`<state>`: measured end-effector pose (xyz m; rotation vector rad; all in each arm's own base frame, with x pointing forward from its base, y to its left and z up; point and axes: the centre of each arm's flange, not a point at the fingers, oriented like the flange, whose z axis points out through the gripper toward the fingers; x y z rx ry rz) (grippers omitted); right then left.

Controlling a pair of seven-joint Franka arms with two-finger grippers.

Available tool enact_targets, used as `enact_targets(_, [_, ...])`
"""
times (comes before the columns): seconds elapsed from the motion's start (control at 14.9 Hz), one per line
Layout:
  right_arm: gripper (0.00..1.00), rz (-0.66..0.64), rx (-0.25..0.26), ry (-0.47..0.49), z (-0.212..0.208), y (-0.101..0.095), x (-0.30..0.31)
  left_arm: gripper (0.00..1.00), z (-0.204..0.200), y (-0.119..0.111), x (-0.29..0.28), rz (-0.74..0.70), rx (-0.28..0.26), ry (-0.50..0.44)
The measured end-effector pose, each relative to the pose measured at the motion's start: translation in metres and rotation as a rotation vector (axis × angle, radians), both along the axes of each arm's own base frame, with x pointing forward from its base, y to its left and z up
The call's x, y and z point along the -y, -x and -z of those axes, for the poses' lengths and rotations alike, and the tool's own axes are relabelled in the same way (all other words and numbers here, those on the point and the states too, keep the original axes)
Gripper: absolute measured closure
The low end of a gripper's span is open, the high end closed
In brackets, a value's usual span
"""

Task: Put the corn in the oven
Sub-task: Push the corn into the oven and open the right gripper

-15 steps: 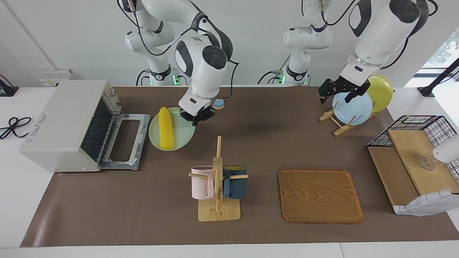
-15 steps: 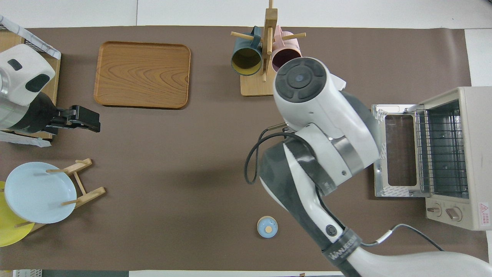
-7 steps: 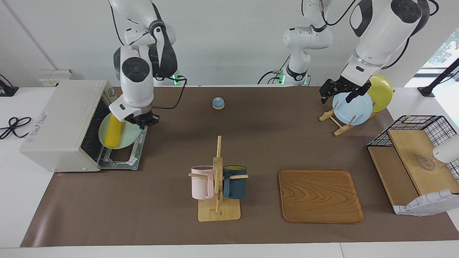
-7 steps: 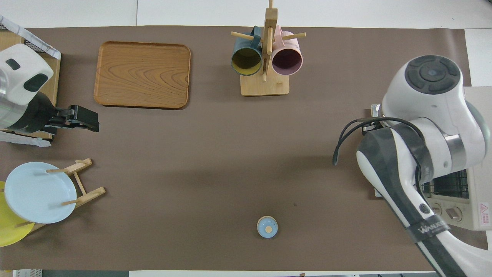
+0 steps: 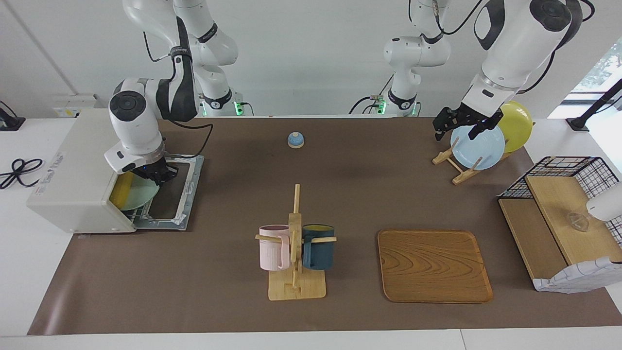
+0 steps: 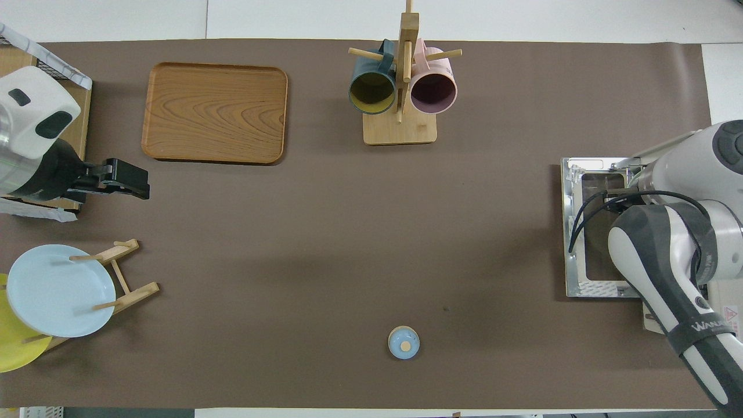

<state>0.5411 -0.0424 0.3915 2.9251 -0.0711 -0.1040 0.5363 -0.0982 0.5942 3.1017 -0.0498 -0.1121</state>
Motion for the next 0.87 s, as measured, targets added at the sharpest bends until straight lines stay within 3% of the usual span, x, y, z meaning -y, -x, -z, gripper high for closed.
enact_targets(0.74, [0.95, 0.025, -0.008, -0.015, 0.009, 0.011, 0.009, 0.0, 0.0, 0.0, 0.0, 0.0, 0.0, 0.0])
enact_targets(0.87, [0.78, 0.035, -0.009, -0.022, 0.01, 0.011, 0.011, 0.0, 0.0, 0.0, 0.0, 0.0, 0.0, 0.0])
